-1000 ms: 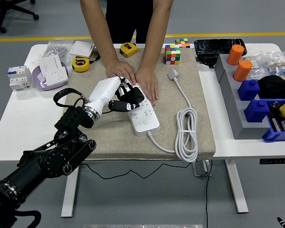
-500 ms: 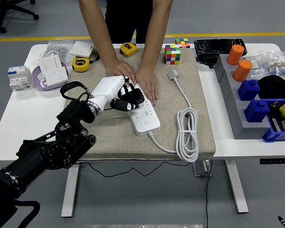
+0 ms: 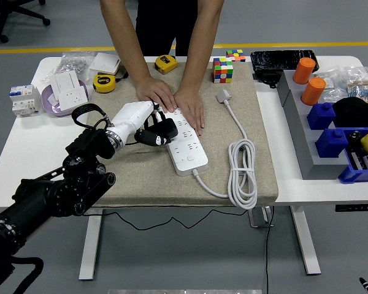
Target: Pick up the plug,place it near the board,insert it into the board,press the button
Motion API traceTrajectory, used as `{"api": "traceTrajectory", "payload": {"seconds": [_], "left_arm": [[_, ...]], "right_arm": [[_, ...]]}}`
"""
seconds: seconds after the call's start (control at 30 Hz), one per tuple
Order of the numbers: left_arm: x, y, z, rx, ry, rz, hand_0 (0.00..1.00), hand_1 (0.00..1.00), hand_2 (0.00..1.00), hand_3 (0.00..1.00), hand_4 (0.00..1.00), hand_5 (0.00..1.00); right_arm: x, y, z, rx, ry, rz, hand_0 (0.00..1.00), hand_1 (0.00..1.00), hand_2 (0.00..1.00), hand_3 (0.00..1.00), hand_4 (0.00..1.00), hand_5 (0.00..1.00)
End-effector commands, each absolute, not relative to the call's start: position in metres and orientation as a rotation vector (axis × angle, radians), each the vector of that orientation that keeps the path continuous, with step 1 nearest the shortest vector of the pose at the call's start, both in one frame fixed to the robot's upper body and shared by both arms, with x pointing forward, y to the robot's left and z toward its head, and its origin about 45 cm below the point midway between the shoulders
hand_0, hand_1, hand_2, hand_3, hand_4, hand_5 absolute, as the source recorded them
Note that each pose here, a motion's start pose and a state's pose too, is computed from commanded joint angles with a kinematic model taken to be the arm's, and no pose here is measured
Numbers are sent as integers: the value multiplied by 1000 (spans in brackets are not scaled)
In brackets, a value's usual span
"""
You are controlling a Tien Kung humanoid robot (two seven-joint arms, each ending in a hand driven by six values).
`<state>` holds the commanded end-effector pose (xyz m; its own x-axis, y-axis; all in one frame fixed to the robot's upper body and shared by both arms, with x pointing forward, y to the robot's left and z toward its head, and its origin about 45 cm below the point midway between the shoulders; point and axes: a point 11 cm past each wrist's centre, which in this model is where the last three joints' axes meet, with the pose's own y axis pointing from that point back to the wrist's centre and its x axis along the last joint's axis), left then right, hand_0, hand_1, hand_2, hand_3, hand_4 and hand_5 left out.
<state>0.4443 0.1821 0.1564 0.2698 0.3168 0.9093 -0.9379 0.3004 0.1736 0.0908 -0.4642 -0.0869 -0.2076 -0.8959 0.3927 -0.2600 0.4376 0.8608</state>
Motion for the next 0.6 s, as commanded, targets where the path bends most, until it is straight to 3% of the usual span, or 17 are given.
{"api": "traceTrajectory", "payload": {"seconds": [0.6], "left_arm": [[440, 183, 148, 884, -901, 959, 422, 336, 365, 482, 749, 109]], "right_arm": [[89, -466, -87, 1003, -1711, -814, 749, 745, 727, 780, 998, 906]]}}
